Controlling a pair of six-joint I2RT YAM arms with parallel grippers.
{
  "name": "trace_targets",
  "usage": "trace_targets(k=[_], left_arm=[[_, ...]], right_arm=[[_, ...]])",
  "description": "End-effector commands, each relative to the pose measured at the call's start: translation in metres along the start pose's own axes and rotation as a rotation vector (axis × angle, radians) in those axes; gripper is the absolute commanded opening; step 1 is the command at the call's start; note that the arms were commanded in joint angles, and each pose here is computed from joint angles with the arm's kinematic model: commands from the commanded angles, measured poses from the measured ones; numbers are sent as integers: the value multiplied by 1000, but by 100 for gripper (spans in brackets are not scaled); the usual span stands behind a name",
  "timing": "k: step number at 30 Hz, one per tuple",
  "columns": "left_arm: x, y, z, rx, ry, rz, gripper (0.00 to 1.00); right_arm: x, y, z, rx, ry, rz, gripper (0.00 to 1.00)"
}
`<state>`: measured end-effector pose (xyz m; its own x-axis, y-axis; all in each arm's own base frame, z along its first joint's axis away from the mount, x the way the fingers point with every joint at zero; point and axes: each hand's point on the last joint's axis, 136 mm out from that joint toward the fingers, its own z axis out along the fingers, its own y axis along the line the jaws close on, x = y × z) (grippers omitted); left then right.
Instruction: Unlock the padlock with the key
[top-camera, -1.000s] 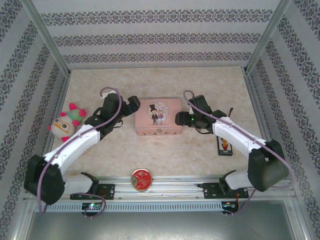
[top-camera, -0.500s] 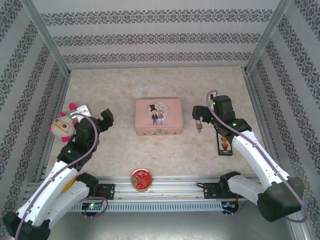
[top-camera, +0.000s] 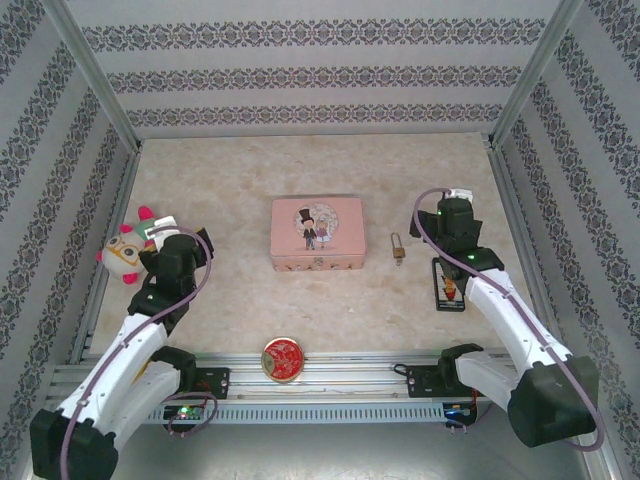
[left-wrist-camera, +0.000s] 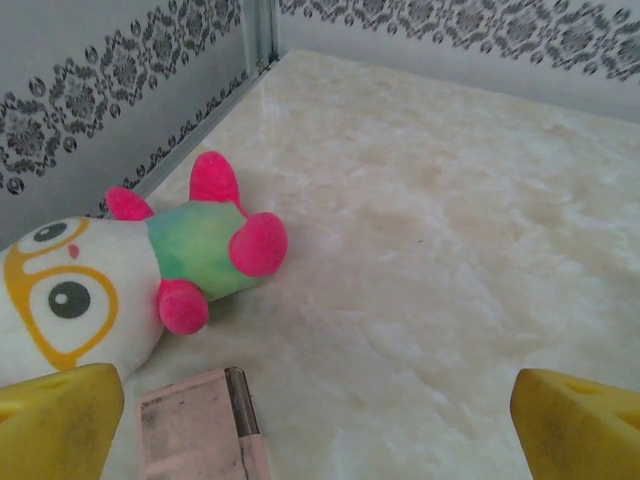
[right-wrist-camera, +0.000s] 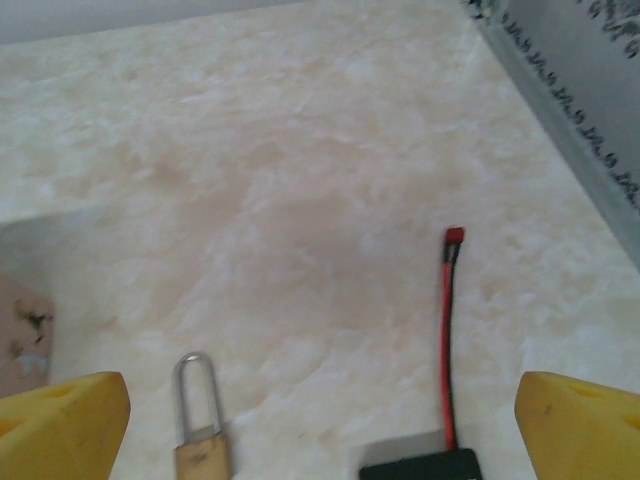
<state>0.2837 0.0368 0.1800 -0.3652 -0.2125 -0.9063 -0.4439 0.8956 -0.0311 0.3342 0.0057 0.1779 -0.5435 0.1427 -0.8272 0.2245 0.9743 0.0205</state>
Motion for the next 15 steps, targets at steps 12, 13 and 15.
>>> trace_targets(k=[12,13,15], left_arm=[[0,-7,43,95,-68,58,99],[1,-7,45,94,-72,63,99],[3,-8,47,103,-89,70,99]], right_arm=[[-19,-24,25,95,-250,-54,98],[-19,-26,27,98,-249,-51,98],[-16,-26,31,93,-240,-50,98]])
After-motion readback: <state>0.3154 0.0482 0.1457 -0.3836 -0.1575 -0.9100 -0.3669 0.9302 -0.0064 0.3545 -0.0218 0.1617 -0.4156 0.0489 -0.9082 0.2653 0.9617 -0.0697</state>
